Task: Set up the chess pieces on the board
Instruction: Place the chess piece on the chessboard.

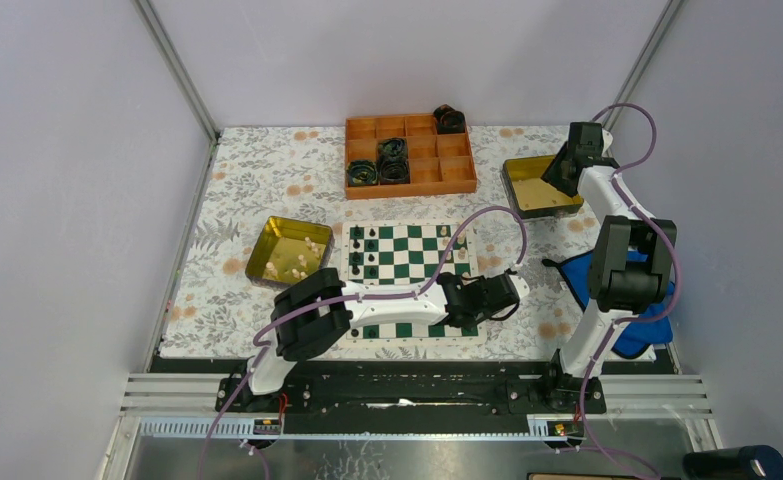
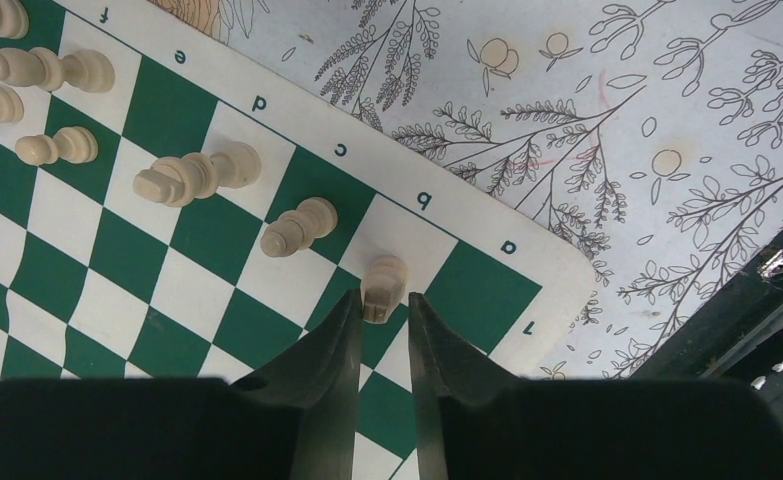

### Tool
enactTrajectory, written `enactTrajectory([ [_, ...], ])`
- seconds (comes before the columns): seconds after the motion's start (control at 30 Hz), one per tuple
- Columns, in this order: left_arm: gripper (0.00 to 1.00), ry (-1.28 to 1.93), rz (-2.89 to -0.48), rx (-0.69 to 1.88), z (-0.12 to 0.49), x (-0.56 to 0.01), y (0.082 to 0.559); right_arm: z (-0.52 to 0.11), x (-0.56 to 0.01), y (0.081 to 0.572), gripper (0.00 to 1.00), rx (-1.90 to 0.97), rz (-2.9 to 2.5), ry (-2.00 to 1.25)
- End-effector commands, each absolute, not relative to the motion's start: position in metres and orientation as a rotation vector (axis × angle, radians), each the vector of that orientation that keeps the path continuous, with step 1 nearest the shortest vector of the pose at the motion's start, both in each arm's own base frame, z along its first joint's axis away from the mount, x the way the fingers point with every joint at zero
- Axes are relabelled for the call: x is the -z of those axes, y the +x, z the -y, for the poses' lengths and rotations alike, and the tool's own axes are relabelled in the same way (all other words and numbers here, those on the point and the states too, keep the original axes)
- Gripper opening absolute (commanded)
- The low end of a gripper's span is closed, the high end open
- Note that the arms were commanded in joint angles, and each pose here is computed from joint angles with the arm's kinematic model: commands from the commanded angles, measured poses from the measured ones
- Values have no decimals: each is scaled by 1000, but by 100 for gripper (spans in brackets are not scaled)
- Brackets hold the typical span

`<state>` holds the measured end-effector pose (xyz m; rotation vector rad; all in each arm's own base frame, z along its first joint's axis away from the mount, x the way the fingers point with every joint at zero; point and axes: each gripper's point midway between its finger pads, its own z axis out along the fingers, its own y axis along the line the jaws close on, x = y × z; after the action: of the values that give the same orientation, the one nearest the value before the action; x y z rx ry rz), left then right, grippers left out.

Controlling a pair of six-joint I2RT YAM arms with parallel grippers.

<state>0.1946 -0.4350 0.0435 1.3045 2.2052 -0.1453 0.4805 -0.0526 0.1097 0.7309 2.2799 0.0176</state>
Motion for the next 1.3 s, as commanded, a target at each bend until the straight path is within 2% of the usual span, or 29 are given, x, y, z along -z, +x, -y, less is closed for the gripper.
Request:
enactTrajectory([
  [0.0,30,1262,-2190,155,442,-47,202,54,-123,492,46,-42,-2225,723],
  [0.2,29,1261,-2202,154,440,-44,201,54,-122,492,46,-47,-2226,721],
  [0.33,25,1259,-2217,155,437,-40,200,53,-122,491,46,-48,-2225,720],
  [0.57,4,1253,-2228,156,434,-39,200,53,-122,490,46,-52,-2225,721],
  [1.27,0,1165,-2215,190,437,-57,205,51,-125,487,46,-63,-2220,716],
])
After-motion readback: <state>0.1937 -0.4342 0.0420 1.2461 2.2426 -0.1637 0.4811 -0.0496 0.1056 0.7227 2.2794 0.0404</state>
